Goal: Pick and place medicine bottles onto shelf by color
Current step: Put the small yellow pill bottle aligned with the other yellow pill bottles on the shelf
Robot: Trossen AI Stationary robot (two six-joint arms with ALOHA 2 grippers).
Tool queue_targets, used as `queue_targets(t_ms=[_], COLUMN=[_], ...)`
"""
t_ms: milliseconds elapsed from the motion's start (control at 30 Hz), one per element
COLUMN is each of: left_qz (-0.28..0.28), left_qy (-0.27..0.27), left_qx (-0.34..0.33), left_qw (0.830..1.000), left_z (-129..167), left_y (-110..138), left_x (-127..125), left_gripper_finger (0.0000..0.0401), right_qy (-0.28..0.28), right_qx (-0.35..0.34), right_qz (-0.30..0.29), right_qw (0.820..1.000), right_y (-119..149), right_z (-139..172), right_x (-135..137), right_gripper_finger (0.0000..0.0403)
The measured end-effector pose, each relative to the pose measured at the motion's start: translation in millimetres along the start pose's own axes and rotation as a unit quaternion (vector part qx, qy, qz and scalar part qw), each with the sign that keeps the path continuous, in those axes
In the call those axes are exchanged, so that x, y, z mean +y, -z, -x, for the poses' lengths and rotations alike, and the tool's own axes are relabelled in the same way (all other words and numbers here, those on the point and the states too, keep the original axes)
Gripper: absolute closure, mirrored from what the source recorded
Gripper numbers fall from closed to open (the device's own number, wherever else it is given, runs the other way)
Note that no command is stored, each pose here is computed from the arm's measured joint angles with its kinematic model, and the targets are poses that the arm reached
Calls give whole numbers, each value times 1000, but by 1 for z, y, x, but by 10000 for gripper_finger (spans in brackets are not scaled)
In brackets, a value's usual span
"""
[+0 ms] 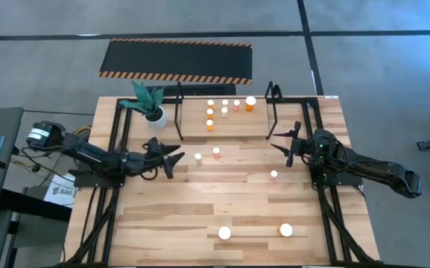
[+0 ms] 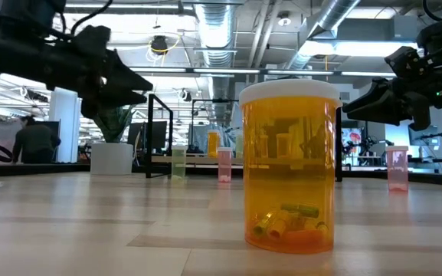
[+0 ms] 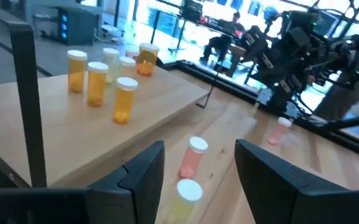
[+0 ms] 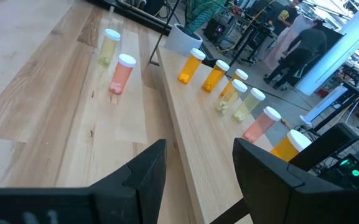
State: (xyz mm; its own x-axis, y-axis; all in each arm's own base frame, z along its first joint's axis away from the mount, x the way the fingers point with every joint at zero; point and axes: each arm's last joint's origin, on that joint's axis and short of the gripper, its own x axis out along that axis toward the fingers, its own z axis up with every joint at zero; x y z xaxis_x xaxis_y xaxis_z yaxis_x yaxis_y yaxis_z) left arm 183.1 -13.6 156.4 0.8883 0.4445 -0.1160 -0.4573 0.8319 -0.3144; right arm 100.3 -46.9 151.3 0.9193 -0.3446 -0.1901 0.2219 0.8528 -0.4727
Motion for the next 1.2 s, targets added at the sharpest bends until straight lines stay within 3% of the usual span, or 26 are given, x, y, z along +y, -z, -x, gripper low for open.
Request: queue_targets(t_ms=[200,333,633,800,1200], left_qz=[3,18,-37,-59,-80], left_qy=[-25,-73,-177,-190,-190], left_qx=[24,25,-28,-40,-16], left_qw=[999,997,983,979,978], left_z=[-24,-39,-44,-49,-67], left_y=[15,29,75,92,97], left_x=[-14,-25,-54,-65,-70], left_gripper_finger=[218,218,218,218,205], right_qy=[0,0,0,0,0], right_qx=[0,0,0,0,0], right_qz=[0,0,0,0,0], right_qw=[1000,1000,1000,1000,1000], right_y=[0,0,0,0,0], right_z=[0,0,0,0,0], right_x=[0,0,0,0,0], right_gripper_finger=[196,196,196,196,196])
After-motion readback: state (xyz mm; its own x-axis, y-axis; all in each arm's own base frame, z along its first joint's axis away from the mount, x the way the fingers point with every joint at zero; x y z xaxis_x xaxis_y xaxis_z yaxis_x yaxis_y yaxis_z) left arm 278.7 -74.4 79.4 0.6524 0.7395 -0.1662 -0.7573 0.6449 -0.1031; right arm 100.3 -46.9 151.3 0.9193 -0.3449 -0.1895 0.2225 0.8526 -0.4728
